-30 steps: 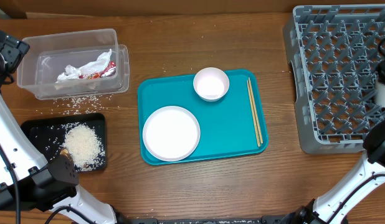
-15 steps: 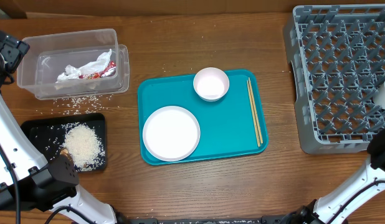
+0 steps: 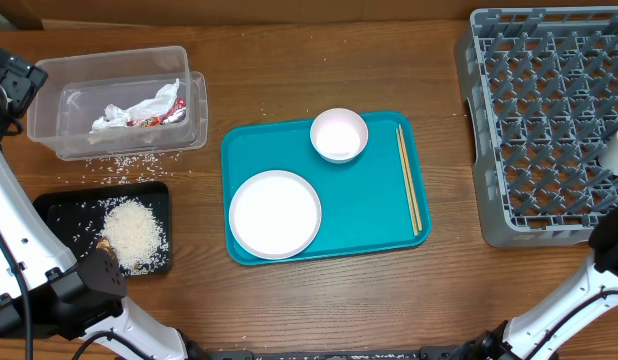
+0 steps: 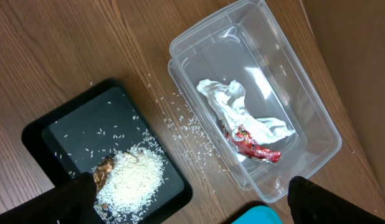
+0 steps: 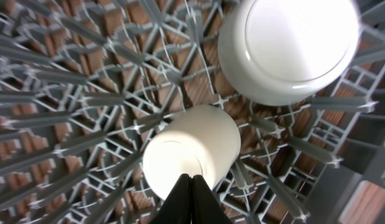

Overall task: Sort waste into correct bins and load items into the dishwasher
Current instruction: 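Carry the white cup with the right gripper and set it in the rack, then move the right gripper back to the pink saucer on the tray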

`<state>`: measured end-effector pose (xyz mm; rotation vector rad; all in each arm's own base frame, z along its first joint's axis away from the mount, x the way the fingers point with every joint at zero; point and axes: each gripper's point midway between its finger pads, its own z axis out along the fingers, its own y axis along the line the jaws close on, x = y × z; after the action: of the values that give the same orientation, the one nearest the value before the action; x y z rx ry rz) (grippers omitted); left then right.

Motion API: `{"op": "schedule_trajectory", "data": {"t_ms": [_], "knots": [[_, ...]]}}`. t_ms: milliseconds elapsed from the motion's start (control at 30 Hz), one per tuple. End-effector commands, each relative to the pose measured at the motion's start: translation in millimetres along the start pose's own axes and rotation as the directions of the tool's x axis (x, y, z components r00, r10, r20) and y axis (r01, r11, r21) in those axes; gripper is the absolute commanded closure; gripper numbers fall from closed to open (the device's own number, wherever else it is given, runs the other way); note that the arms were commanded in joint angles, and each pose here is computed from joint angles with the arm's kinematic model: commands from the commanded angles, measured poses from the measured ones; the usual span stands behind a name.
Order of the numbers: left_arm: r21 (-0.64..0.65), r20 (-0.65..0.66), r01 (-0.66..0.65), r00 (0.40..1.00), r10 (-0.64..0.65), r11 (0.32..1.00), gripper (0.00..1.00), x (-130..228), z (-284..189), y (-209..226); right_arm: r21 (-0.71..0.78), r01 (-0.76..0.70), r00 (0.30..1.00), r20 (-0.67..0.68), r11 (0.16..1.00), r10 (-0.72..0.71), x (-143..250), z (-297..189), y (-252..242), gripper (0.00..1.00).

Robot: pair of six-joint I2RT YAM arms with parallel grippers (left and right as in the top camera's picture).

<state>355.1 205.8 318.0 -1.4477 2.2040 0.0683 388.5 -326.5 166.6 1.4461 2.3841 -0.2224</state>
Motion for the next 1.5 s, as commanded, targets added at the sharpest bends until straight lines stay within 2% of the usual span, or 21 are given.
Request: {"op": "schedule_trajectory", "data": {"t_ms": [0, 300, 400, 533, 667, 700, 767, 800, 833, 933, 1000, 1033, 1067, 1167, 1200, 1267, 1467], "knots": [[-0.005, 0.006, 0.003, 1.000, -0.003, 1.000, 0.00, -1, 0, 0, 0.037, 0.022, 0.996, -0.092, 0.999, -0.018, 19, 40, -2, 0.96], [-0.005, 0.006, 0.003, 1.000, -0.002, 1.000, 0.00, -1, 0, 0, 0.057, 0.025, 0.992, -0.128, 0.998, -0.017, 27, 46, -7, 0.96], [-0.005, 0.006, 0.003, 1.000, -0.003, 1.000, 0.00, -1, 0, 0, 0.057, 0.020, 0.992, -0.127, 0.998, -0.013, 26, 35, -9, 0.96], [-0.006, 0.006, 0.003, 1.000, -0.002, 1.000, 0.00, -1, 0, 0, -0.001, -0.028, 0.999, -0.035, 1.000, 0.028, 5, -17, -3, 0.96], [-0.005, 0.006, 0.003, 1.000, -0.002, 1.000, 0.00, -1, 0, 0, -0.216, -0.025, 0.995, 0.089, 0.976, 0.045, -15, -99, 23, 0.95], [-0.005, 0.006, 0.003, 1.000, -0.002, 1.000, 0.00, -1, 0, 0, -0.323, -0.007, 0.993, 0.111, 0.946, 0.045, -16, -127, 37, 0.90], [-0.005, 0.006, 0.003, 1.000, -0.003, 1.000, 0.00, -1, 0, 0, -0.506, 0.039, 0.992, 0.124, 0.862, 0.028, -10, -174, 63, 0.51], [-0.005, 0.006, 0.003, 1.000, -0.002, 1.000, 0.00, -1, 0, 0, -0.596, 0.066, 0.992, 0.122, 0.800, 0.009, -4, -197, 76, 0.09], [-0.005, 0.006, 0.003, 1.000, -0.002, 1.000, 0.00, -1, 0, 0, -0.689, 0.095, 0.993, 0.116, 0.718, -0.020, 5, -221, 90, 0.00], [-0.006, 0.006, 0.003, 1.000, -0.002, 1.000, 0.00, -1, 0, 0, -0.895, 0.164, 0.981, 0.104, 0.415, -0.162, 43, -288, 128, 0.03], [-0.006, 0.006, 0.003, 1.000, -0.002, 1.000, 0.00, -1, 0, 0, -0.938, 0.202, 0.957, 0.126, 0.284, -0.262, 71, -313, 149, 0.06], [-0.005, 0.006, 0.003, 1.000, -0.003, 1.000, 0.00, -1, 0, 0, -0.939, 0.204, 0.949, 0.119, 0.278, -0.293, 84, -314, 156, 0.07], [-0.003, 0.005, -0.001, 1.000, 0.001, 1.000, 0.00, 0, 0, -2, -0.916, 0.218, 0.931, 0.091, 0.337, -0.355, 113, -306, 174, 0.09], [-0.003, 0.005, -0.001, 1.000, 0.002, 1.000, 0.00, 1, 0, -2, -0.796, 0.324, 0.895, 0.081, 0.512, -0.439, 159, -278, 197, 0.14], [-0.003, 0.005, -0.001, 1.000, 0.002, 1.000, 0.00, 1, 0, -2, -0.687, 0.436, 0.853, 0.109, 0.581, -0.510, 191, -263, 212, 0.20], [-0.003, 0.005, -0.001, 1.000, 0.002, 1.000, 0.00, 1, 0, -2, -0.588, 0.540, 0.800, 0.136, 0.603, -0.584, 227, -252, 230, 0.20], [-0.003, 0.005, -0.001, 1.000, 0.002, 1.000, 0.00, 1, 0, -2, -0.408, 0.717, 0.665, 0.153, 0.566, -0.731, 336, -217, 282, 0.19]]}}
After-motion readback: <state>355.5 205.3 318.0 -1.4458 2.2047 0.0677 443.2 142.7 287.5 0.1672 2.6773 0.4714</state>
